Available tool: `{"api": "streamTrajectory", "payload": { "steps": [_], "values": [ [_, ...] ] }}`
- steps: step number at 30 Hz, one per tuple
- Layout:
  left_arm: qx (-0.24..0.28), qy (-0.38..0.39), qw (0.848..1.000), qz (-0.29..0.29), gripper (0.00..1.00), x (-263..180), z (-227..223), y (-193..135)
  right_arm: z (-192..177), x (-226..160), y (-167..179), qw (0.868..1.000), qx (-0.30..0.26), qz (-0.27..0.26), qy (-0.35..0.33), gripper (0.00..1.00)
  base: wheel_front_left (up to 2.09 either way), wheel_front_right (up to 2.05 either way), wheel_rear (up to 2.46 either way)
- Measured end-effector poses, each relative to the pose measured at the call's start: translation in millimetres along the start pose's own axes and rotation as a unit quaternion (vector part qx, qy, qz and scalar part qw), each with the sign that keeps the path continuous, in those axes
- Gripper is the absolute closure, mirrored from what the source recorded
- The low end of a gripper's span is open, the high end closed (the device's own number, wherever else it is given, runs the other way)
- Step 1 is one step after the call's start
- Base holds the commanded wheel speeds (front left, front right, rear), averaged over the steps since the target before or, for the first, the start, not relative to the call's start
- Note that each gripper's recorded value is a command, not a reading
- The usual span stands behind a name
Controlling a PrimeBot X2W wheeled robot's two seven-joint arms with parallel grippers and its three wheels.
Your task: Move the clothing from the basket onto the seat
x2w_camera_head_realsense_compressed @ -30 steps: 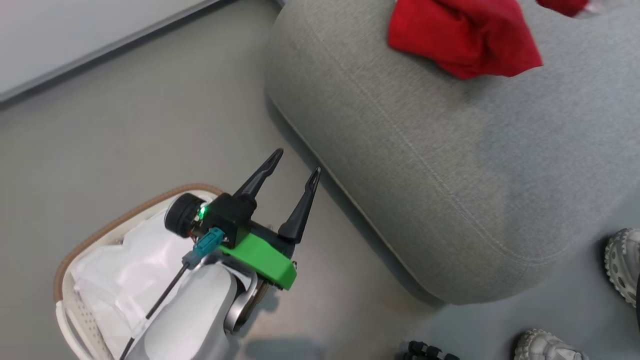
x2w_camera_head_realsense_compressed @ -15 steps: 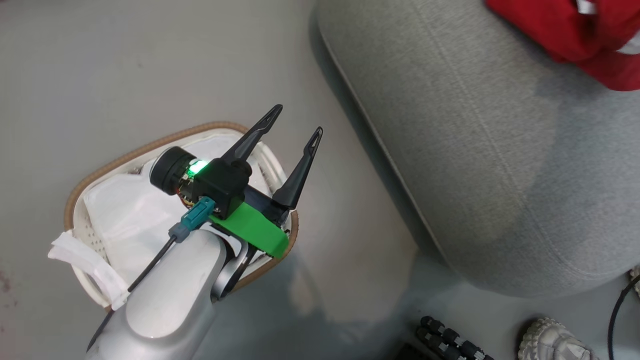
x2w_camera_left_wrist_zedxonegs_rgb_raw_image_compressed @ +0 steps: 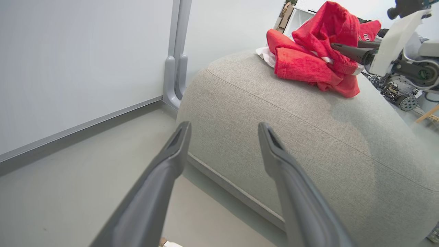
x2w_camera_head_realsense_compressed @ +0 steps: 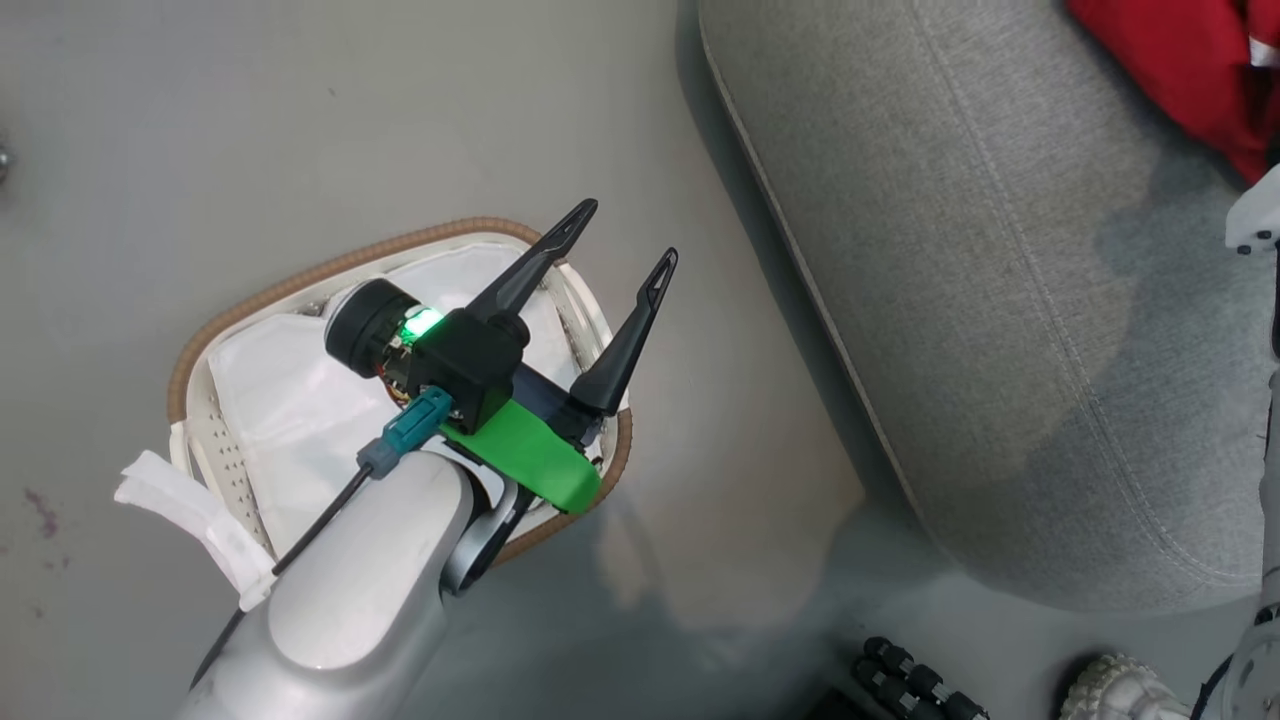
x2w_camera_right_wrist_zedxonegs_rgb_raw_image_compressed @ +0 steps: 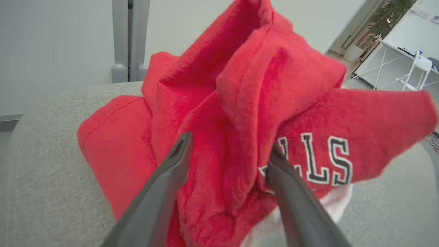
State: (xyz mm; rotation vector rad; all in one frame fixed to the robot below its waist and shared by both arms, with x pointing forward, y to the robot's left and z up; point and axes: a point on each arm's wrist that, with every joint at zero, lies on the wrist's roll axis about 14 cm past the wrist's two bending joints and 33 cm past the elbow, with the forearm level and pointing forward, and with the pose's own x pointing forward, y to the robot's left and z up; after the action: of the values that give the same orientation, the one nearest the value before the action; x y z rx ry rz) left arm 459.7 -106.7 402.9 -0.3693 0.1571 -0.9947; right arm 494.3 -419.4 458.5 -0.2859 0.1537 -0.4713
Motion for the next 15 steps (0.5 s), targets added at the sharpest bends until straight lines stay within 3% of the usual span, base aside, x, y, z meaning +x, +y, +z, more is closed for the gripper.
{"api": "streamTrajectory", "payload": {
  "steps": [8,15],
  "values": [
    [0.006,-0.012,1.0,0.007,0.0,-2,22,-22,35,-35,-23,0.999,0.011,-0.005,-0.048,0.0,0.0,0.0,0.0],
    [0.012,-0.025,0.999,0.029,0.0,-13,42,-40,68,-65,-15,0.995,0.027,0.025,-0.093,0.0,0.0,0.0,0.0]
  ]
}}
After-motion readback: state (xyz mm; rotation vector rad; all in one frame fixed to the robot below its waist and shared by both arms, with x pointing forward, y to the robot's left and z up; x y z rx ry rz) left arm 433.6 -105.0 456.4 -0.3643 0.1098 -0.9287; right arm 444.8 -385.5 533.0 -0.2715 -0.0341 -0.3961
